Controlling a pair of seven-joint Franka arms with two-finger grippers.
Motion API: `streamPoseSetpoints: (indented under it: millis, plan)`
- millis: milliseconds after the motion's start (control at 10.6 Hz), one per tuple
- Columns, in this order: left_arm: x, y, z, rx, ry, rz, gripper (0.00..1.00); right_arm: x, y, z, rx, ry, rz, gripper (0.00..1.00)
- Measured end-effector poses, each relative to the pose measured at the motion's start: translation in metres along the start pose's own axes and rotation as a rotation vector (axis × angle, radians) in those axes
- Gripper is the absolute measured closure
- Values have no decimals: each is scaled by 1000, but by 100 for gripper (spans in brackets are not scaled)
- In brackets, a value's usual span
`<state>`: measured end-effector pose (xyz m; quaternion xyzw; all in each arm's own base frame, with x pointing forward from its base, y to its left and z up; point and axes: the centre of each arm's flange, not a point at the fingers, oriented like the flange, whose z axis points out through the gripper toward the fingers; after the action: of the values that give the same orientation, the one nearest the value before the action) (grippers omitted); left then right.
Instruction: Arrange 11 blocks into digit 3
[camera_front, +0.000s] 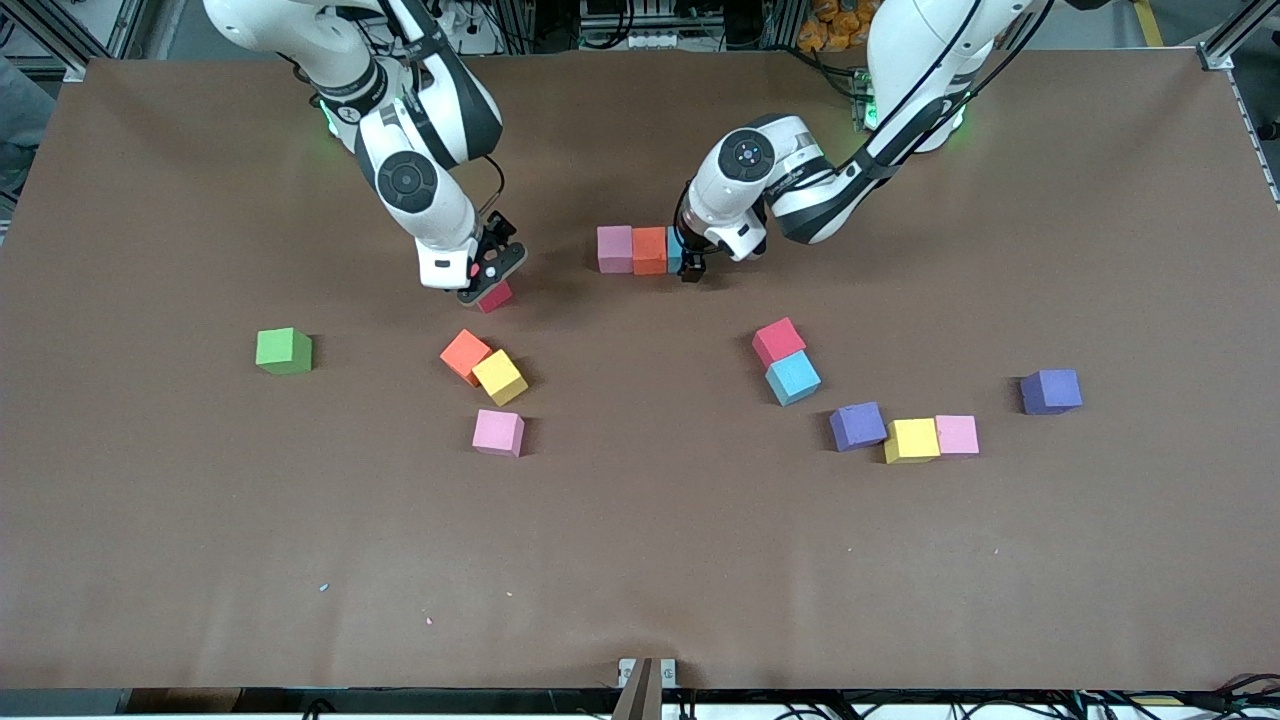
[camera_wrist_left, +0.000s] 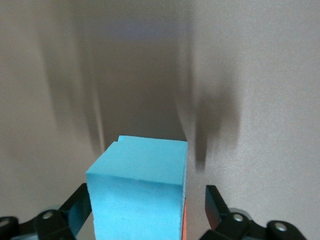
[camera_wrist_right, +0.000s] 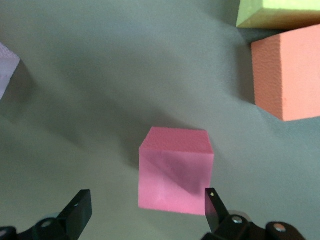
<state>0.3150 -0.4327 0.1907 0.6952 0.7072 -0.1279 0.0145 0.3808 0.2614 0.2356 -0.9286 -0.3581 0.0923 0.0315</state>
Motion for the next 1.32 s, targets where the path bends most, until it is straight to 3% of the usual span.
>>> streamPoseSetpoints:
  millis: [470, 752, 1128, 1316]
  plan:
    - [-20, -4, -23, -12, 36, 37, 0, 3, -2, 14, -20, -4, -3, 0]
    - [-39, -20, -55, -50, 92, 90, 0, 4, 0, 17, -28, 4, 0, 0]
    - [-64, 14, -116, -90, 138, 111, 0, 3, -2, 13, -16, -14, 0, 0]
    - [-50, 52, -143, -99, 144, 179, 0, 3, -2, 7, -8, -16, 1, 0]
